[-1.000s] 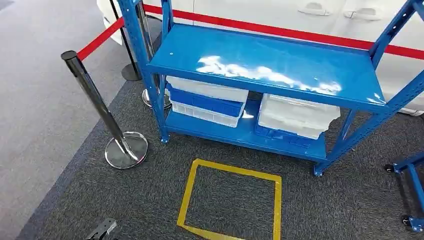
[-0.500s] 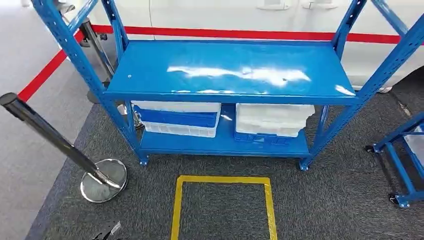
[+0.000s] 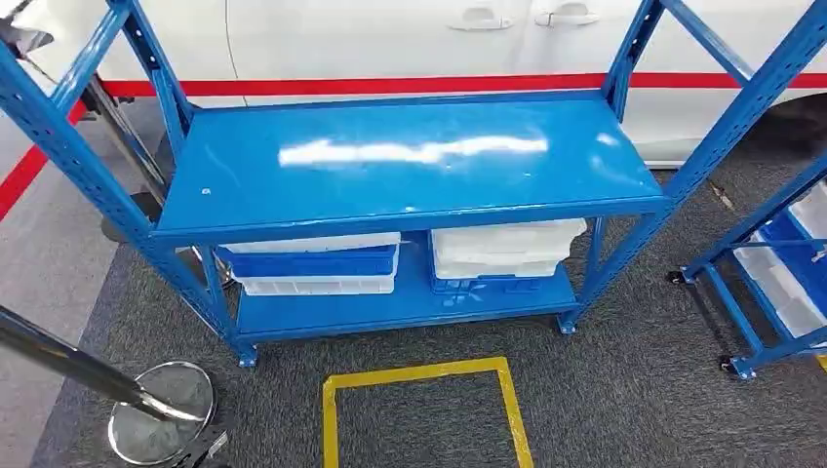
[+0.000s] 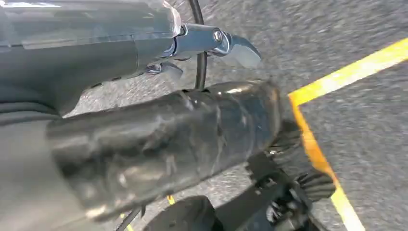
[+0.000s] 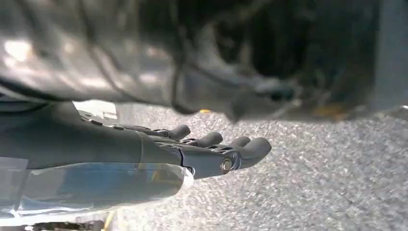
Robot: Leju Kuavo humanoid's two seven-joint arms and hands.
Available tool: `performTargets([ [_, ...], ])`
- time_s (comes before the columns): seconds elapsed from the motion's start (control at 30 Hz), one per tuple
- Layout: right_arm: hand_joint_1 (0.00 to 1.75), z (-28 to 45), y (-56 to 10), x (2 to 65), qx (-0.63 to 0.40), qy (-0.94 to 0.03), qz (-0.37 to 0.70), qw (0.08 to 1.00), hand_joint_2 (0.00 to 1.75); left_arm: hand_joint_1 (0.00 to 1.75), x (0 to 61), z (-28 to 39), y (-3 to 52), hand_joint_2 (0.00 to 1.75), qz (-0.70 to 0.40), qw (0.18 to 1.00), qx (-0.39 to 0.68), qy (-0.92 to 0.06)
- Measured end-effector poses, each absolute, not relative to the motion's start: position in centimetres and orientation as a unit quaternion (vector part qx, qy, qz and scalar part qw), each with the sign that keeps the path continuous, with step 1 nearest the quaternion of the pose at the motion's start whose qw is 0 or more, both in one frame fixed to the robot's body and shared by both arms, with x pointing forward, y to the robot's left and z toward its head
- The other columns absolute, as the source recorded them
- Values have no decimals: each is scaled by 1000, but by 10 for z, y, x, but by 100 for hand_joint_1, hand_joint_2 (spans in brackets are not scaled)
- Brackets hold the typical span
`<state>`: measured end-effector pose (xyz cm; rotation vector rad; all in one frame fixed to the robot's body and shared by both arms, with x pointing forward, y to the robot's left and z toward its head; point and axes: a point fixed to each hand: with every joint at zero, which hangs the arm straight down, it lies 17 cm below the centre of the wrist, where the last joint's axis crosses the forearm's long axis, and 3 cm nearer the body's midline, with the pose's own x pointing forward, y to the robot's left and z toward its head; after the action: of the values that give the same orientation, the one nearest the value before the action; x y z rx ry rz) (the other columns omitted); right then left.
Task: Take the parts from the cabinet and place them on the table.
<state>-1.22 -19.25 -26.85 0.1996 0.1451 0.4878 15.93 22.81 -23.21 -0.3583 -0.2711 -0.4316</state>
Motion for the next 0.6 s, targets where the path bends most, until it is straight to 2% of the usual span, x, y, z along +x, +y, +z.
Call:
performTargets([
  [0.1, 0, -269, -195, -17, 98, 78, 237, 963, 0, 0, 157, -233, 226, 0, -213, 952, -176, -132],
  [0.13, 0, -269, -195, -14, 97, 76, 234, 964, 0, 0, 161, -232, 227, 175, -212, 952, -173, -135],
  [0.17, 0, -269, -196, -14, 96, 75, 232, 965, 0, 0, 164, -232, 228, 175, -210, 953, -170, -136],
  [0.2, 0, -269, -197, -15, 93, 76, 229, 966, 175, 0, 167, -232, 228, 175, -207, 954, -168, -137],
  [0.4, 0, -270, -202, -11, 80, 84, 228, 967, 175, 0, 152, -237, 236, 175, -215, 957, -160, -110],
  [0.6, 0, -272, -206, 31, 67, 34, 189, 979, 175, 0, 86, -255, 240, 175, -181, 969, -152, -70],
])
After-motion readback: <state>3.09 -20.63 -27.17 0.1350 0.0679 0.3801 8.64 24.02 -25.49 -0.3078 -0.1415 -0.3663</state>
